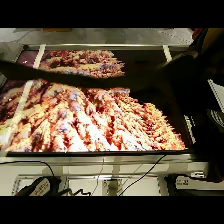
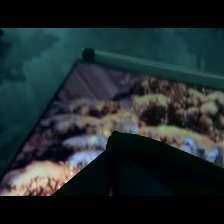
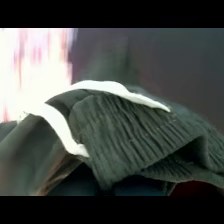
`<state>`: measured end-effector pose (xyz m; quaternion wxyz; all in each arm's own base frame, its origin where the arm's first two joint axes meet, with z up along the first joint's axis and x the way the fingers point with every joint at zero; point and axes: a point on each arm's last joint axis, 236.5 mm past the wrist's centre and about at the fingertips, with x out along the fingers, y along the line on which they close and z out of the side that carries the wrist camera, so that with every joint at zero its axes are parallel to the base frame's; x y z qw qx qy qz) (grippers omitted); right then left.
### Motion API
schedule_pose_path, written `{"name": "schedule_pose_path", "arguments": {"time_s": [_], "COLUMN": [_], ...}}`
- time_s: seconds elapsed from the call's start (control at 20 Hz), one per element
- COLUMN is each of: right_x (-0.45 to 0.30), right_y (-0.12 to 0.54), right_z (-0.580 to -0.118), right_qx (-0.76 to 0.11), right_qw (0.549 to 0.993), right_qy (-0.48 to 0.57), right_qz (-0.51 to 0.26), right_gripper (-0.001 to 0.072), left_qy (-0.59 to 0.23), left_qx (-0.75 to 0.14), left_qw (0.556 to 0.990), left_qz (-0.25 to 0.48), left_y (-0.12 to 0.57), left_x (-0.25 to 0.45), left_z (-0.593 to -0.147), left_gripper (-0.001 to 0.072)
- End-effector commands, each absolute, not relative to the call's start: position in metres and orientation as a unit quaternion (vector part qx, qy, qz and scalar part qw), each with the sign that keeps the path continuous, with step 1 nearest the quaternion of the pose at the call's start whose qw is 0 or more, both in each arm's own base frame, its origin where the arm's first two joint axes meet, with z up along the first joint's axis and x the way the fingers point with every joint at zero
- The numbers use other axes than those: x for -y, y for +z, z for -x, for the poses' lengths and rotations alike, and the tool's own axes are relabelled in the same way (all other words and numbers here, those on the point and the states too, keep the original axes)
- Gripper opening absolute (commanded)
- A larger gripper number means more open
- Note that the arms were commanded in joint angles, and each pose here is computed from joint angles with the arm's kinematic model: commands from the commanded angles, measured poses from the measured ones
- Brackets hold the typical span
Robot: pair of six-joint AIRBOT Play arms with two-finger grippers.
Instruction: Fold the clothes and pants, and hang the long-sleeved shirts on hangers.
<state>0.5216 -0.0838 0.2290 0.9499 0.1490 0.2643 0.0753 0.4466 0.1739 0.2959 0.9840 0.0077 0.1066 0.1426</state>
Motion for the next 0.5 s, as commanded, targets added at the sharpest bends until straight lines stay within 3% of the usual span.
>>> {"name": "schedule_pose_path", "arguments": {"time_s": [0.0,0.1,0.2,0.3,0.45], "right_x": [0.104,0.108,0.119,0.131,0.123], "right_y": [0.339,0.327,0.285,0.236,0.156], "right_z": [-0.516,-0.512,-0.504,-0.490,-0.467], "right_qx": [-0.130,-0.157,-0.234,-0.324,-0.466], "right_qw": [0.969,0.966,0.954,0.930,0.866], "right_qy": [0.014,0.000,-0.031,-0.057,-0.045], "right_qz": [-0.211,-0.206,-0.187,-0.164,-0.176], "right_gripper": [0.0038,0.0038,0.0038,0.0038,0.0038], "left_qy": [0.169,0.166,0.170,0.175,0.130], "left_qx": [-0.003,-0.037,-0.130,-0.253,-0.444], "left_qw": [0.985,0.985,0.974,0.944,0.880], "left_qz": [-0.026,-0.034,-0.080,-0.119,-0.108], "left_y": [0.362,0.346,0.303,0.243,0.135], "left_x": [-0.178,-0.179,-0.187,-0.202,-0.204], "left_z": [-0.430,-0.431,-0.429,-0.419,-0.398], "left_gripper": [0.0017,0.0017,0.0016,0.0017,0.0017]}}
